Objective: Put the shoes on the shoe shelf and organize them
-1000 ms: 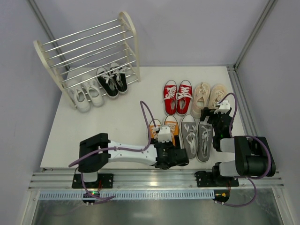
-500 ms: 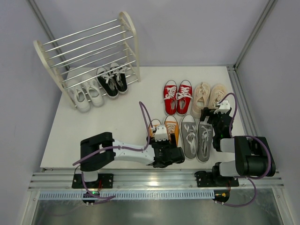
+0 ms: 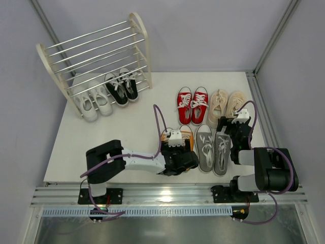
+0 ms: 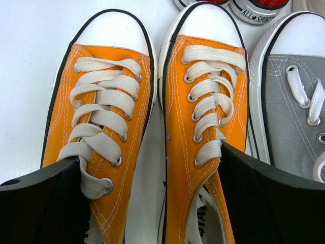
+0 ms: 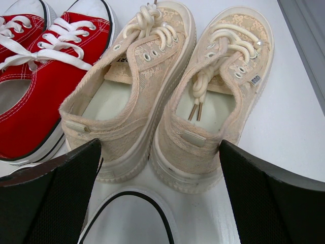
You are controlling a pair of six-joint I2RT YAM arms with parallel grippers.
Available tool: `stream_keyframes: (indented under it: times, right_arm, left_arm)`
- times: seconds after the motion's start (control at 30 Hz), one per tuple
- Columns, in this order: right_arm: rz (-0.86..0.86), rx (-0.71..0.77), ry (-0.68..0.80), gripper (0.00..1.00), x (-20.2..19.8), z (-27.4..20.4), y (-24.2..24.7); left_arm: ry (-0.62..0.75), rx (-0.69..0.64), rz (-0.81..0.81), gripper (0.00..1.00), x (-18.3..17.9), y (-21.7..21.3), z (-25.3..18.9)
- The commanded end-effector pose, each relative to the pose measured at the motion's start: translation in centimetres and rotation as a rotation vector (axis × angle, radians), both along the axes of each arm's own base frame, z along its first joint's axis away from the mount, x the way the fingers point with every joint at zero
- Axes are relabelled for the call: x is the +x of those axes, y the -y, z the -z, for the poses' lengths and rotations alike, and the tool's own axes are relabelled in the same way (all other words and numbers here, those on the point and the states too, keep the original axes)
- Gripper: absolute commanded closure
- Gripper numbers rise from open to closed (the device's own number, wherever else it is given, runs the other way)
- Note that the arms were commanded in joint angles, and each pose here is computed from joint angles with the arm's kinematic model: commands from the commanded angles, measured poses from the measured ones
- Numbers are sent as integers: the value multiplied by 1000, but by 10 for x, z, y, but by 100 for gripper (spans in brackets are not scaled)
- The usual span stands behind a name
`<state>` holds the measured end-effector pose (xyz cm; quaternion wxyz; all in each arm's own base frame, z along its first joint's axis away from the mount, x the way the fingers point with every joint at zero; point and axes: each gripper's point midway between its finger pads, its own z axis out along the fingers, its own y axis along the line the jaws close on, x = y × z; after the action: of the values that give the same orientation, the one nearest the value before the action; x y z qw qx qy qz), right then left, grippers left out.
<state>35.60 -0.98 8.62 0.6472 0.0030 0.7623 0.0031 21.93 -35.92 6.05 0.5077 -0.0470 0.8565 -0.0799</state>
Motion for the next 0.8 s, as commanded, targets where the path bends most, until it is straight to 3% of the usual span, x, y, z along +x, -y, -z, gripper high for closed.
stream_keyframes:
  times: [0.0, 0.33, 0.57, 0.77]
  right_arm:
    - [-2, 1, 117, 3, 11, -32, 0]
    - [-4, 1, 117, 3, 11, -32, -1]
    - [-4, 1, 115, 3, 10, -32, -1]
    - [-2, 1, 114, 3, 10, -31, 0]
  left_arm:
    - [61, -18, -33, 14, 15, -1, -23]
    - [-39, 48, 138, 19, -15, -35, -24]
    - [-173, 82, 319, 23, -40, -16, 6]
    - [-184, 82, 373, 27, -45, 4, 8]
